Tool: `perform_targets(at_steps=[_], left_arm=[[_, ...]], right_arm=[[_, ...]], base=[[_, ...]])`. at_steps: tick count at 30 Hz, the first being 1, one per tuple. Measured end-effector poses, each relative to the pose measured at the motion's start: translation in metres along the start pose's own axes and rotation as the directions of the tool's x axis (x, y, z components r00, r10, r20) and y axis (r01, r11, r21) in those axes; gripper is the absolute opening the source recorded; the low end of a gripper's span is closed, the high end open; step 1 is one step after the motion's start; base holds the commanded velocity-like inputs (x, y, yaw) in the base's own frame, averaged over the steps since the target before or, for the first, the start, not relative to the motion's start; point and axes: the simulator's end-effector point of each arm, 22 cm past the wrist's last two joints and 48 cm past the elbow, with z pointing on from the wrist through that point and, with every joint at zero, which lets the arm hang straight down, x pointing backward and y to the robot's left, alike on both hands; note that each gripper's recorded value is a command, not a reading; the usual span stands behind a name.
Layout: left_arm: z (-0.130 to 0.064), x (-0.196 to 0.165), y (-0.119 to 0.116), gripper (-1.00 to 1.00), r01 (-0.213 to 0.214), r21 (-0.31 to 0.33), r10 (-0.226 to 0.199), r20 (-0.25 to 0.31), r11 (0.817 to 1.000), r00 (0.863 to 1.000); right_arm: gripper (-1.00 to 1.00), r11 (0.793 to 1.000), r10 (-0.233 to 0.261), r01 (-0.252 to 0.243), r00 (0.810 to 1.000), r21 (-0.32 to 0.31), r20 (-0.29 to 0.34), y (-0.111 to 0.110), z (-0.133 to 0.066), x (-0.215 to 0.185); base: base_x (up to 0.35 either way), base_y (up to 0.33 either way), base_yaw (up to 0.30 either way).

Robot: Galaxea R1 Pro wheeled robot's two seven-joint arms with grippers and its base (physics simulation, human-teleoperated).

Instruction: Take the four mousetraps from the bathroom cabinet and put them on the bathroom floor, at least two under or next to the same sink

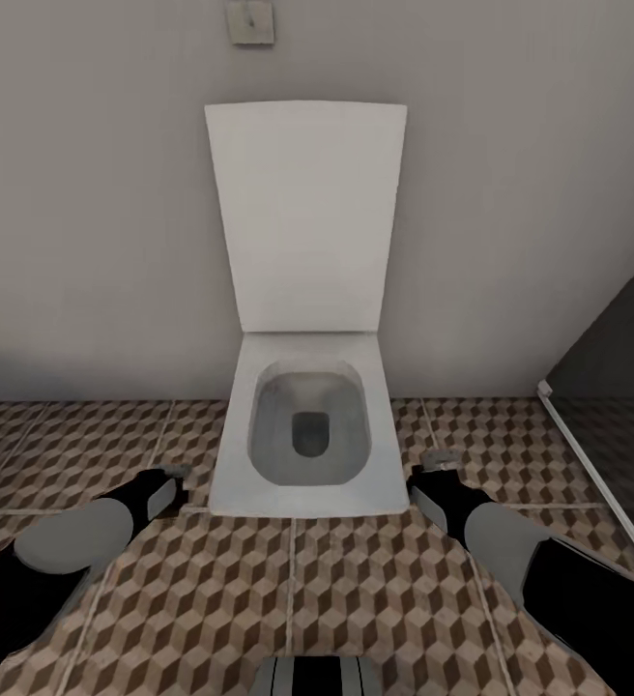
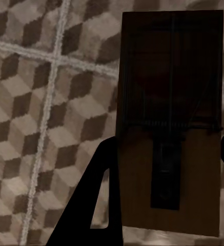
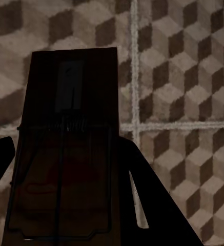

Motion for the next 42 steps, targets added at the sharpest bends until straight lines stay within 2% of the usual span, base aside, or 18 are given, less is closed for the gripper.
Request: perform_targets(at_steps=[11, 16, 20, 35, 42], left_arm=[[-0.001, -0.001, -0.008, -1.0, -0.003, 0.009, 0.002, 0.01, 1.0, 1.0], [-0.002, -0.008, -0.009, -1.0, 0.006, 0.01, -0.006, 0.042, 1.0, 0.999], [-0.002, -0.009, -0.009, -1.0, 0.005, 0.01, -0.005, 0.049, 1.0, 0.999], [-0.002, -0.009, -0.011, -1.0, 0.008, 0.013, -0.009, 0.049, 1.0, 0.999], [0.005, 0.005, -0.033, -1.0, -0.01, 0.032, 0.009, 0.023, 0.999, 1.0]], right_arm=[[-1.0, 1.0, 0.002, -0.002, 1.0, 0.005, 0.0, -0.003, 0.001, 0.001], [-1.0, 0.999, 0.009, -0.009, 1.0, 0.033, -0.006, -0.022, 0.006, 0.004], [-1.0, 0.999, 0.011, -0.011, 1.0, 0.037, -0.006, -0.025, 0.007, 0.004], [-1.0, 0.999, 0.01, -0.01, 1.0, 0.034, -0.005, -0.023, 0.006, 0.004], [-1.0, 1.0, -0.001, 0.002, 1.0, 0.024, -0.025, -0.013, 0.015, 0.015]], base=[[0.117, 0.0, 0.0], [0.006, 0.0, 0.0], [0.171, 0.0, 0.0], [0.042, 0.0, 0.0], [0.0, 0.0, 0.0]])
